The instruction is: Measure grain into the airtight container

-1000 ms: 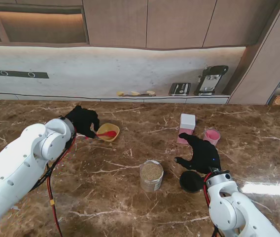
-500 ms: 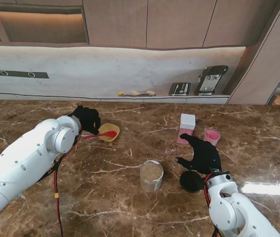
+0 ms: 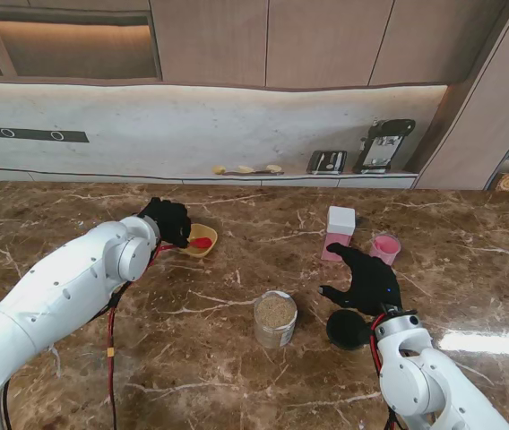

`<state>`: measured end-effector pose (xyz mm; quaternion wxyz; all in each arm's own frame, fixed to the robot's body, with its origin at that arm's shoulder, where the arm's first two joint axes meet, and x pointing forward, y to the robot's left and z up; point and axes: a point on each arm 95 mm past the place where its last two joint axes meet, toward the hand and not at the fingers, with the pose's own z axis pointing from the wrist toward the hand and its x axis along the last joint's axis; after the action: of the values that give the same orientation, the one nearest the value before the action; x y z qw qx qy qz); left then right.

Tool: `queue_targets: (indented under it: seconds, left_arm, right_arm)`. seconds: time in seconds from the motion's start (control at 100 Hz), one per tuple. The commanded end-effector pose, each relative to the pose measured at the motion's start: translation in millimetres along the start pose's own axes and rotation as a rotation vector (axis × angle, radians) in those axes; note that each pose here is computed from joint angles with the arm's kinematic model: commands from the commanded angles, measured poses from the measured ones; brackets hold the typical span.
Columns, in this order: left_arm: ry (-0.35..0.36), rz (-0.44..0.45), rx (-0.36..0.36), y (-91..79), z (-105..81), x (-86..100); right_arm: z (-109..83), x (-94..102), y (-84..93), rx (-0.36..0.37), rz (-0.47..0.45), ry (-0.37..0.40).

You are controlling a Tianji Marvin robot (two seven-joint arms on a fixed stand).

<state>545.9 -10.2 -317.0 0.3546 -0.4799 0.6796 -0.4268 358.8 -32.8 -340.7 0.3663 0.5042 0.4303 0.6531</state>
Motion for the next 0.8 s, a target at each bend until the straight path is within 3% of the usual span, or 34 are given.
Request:
queue_targets:
  seconds: [0.0, 0.79]
  left_arm:
    - [-0.003, 0.005, 0.000, -1.1, 3.0, 0.2]
    - [0.020, 0.059, -0.047, 4.4, 19.9, 2.3]
  right_arm:
    - [-2.3, -1.6, -5.3, 0.024, 0.006, -0.014]
    - [-1.7, -5.6, -3.8, 0.024, 0.014, -0.020]
